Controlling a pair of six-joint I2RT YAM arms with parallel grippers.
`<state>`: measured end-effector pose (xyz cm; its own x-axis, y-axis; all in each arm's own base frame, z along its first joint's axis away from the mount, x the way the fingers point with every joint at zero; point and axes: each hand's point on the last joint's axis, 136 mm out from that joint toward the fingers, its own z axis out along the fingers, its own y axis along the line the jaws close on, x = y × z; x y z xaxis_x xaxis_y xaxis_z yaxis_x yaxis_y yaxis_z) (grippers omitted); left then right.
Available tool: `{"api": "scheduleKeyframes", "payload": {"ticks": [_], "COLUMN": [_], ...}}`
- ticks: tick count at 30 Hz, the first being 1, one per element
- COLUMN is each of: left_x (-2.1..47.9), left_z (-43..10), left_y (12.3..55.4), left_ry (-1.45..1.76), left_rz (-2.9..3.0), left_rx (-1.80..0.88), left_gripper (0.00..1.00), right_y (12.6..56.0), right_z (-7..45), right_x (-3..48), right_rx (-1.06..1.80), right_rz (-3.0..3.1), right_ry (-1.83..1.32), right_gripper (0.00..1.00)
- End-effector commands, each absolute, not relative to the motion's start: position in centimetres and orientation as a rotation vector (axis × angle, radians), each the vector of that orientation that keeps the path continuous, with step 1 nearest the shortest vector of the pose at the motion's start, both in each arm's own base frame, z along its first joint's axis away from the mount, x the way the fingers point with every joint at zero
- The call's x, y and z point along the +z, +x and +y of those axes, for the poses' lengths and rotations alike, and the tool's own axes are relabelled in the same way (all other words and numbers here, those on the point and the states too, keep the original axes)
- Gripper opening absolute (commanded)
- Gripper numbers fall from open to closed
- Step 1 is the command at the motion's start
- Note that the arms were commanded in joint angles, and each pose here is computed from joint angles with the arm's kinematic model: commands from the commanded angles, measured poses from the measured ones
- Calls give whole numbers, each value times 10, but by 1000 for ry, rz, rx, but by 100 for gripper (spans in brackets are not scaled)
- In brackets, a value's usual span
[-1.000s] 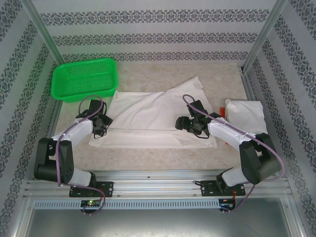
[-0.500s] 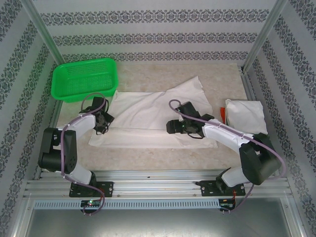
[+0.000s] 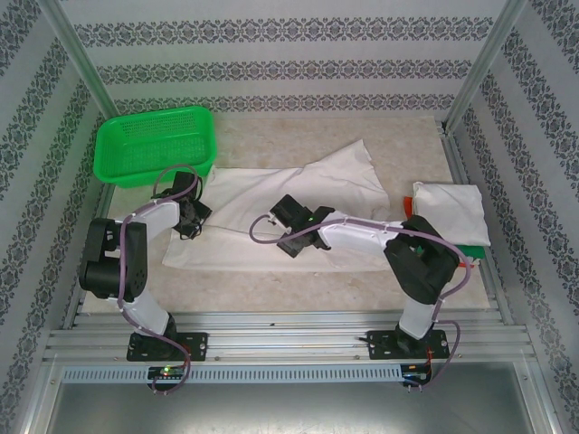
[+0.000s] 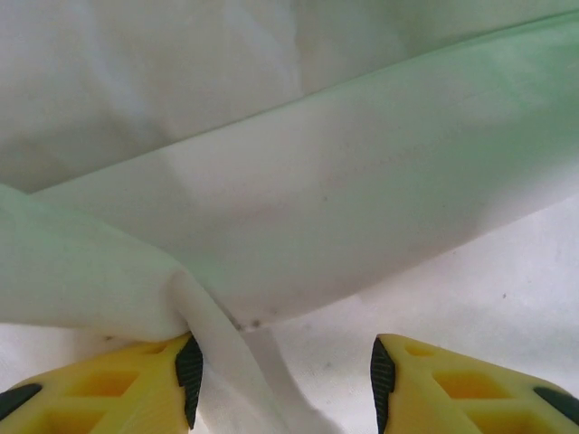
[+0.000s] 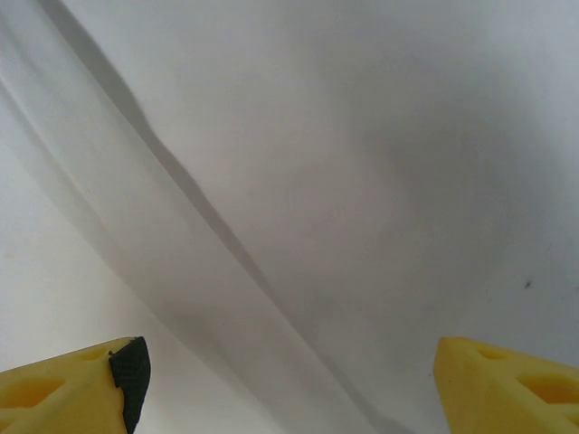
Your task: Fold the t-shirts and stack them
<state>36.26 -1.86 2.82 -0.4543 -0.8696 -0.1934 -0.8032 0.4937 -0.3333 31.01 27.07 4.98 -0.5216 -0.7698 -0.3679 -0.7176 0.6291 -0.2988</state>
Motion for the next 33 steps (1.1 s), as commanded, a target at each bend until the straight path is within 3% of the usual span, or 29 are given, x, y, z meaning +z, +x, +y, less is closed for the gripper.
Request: {"api": "scheduleKeyframes", "payload": {"ticks": [1, 12, 22, 25, 30, 33], "left_x": [35, 36, 37, 54, 80, 75], "left_z": [-10, -5, -5, -6, -24, -43], "left_y": [374, 371, 371, 371, 367, 362], "left_ry": [-1384, -1386, -1377, -1315, -1133, -1071], "left_rz": [2371, 2370, 2373, 2362, 2384, 2438], "left_rx": [-260, -248, -257, -265, -285, -336], "left_gripper": [54, 54, 55, 61, 88, 90], "right_y": [323, 358, 338, 342, 341, 326], "right_z": [262, 239, 259, 253, 225, 208], "right_x": [48, 52, 63, 72, 75, 55], "right_rx": [-321, -389, -174, -66, 183, 379], "right_rz": [2322, 2379, 2331, 2436, 2683, 2837], "right_ry": [-1293, -1190, -1231, -1033, -434, -99], "right_gripper": [81, 79, 83, 82, 79, 78]}}
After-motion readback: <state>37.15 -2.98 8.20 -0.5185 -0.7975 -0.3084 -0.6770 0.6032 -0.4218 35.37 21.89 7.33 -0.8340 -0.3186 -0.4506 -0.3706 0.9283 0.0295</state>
